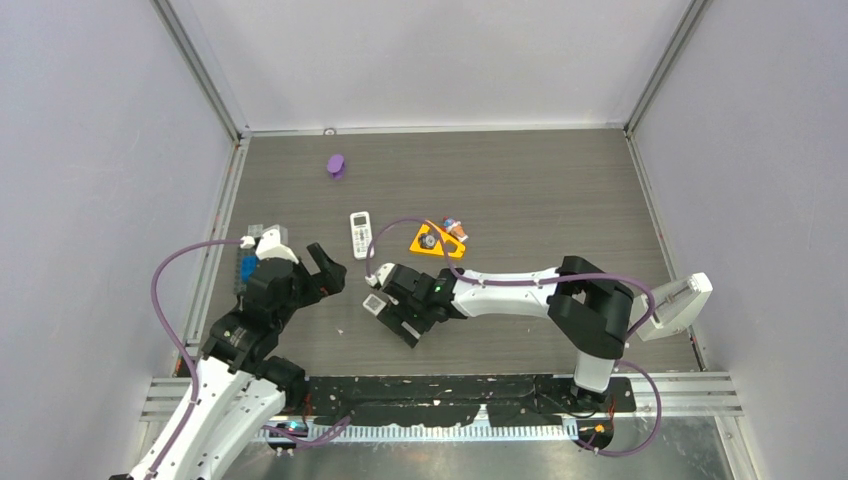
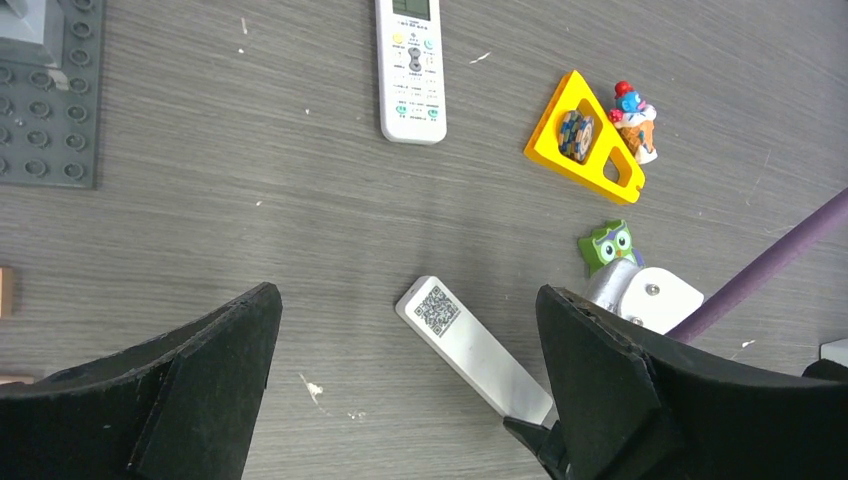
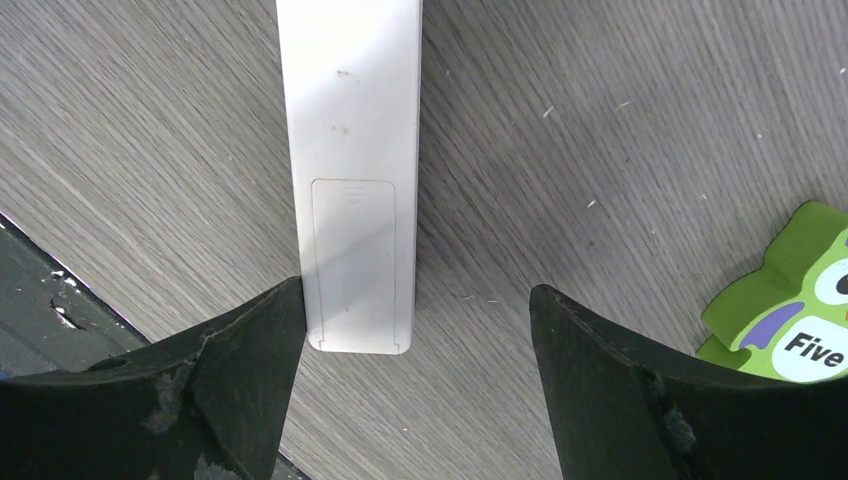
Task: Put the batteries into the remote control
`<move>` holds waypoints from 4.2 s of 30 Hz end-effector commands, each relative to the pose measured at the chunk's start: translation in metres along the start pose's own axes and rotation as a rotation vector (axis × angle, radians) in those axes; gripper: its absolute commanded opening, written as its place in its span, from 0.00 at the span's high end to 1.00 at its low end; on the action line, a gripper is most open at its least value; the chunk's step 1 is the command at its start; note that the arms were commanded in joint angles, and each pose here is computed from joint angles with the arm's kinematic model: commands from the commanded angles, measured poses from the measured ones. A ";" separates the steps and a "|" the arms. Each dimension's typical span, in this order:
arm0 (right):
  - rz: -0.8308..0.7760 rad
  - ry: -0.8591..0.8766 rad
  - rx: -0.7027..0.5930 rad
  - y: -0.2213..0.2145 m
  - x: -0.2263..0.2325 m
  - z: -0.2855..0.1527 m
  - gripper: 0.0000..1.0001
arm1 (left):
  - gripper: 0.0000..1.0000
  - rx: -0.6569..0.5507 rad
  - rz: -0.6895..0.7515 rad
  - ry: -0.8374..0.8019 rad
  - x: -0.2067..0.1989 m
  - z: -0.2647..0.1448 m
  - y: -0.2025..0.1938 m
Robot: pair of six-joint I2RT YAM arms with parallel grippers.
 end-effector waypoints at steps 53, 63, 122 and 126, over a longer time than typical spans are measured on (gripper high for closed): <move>0.605 1.283 -0.517 0.096 0.006 -0.205 0.77 | 0.00 -0.489 -0.225 -1.052 -0.071 -0.065 0.031; 0.530 1.287 -0.486 0.094 0.012 -0.200 0.76 | 0.00 -0.422 -0.298 -1.004 -0.075 -0.055 0.036; 0.765 0.353 -0.522 0.030 -0.078 -0.154 0.06 | 0.75 0.459 0.176 0.557 0.009 0.197 0.023; 0.765 0.356 -0.531 0.029 -0.078 -0.157 0.06 | 0.69 0.445 0.145 0.551 0.009 0.207 0.018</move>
Point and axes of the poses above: each gripper's point midway between its finger pads, its own z axis out along the fingers, its own x axis along the line the jaws close on, y = z × x, the point moved 8 cm from there along -z, back along the fingers, and after that the axes turned 6 degrees about z, right-handed, at the moved point
